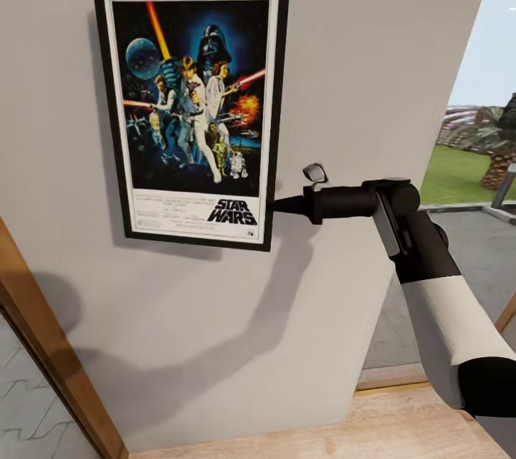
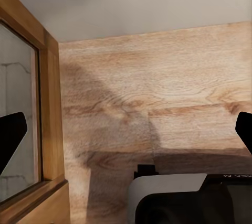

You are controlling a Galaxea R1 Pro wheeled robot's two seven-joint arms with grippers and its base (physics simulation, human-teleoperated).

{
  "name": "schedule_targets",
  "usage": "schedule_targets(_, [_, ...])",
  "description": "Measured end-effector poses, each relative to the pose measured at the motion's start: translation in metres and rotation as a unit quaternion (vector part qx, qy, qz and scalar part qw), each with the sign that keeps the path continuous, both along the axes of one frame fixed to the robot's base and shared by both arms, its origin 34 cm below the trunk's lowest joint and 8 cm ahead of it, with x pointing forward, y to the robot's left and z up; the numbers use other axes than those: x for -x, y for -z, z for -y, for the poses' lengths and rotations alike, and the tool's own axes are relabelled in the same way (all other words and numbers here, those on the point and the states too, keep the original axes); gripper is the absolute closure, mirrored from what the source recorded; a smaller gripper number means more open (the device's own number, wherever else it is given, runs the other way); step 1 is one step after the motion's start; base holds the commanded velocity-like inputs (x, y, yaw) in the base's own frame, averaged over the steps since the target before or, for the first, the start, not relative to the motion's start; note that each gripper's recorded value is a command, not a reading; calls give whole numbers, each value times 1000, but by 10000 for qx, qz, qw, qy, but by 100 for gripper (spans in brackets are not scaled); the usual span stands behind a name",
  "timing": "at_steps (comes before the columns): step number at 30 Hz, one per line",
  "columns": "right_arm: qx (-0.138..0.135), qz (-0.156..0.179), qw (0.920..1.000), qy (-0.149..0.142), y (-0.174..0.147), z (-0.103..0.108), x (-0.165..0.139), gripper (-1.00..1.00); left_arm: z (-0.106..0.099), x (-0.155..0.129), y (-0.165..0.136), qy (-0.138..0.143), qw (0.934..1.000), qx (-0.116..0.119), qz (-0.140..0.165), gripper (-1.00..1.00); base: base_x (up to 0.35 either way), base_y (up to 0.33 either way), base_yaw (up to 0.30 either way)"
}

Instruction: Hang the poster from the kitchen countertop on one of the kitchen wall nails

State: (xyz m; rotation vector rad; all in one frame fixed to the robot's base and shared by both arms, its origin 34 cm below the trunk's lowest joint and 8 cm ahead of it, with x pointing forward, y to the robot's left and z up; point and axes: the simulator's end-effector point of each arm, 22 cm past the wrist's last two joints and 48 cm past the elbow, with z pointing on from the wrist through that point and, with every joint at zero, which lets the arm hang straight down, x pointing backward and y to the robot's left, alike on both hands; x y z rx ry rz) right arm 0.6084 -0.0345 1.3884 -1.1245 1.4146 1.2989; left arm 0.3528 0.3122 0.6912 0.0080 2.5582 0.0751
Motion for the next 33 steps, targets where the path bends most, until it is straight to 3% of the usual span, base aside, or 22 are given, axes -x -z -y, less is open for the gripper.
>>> schedule_targets(33, [18, 9, 10000, -22, 1, 0, 1, 100, -2, 1, 0, -26, 10000, -2, -6, -100, 2, 0, 0])
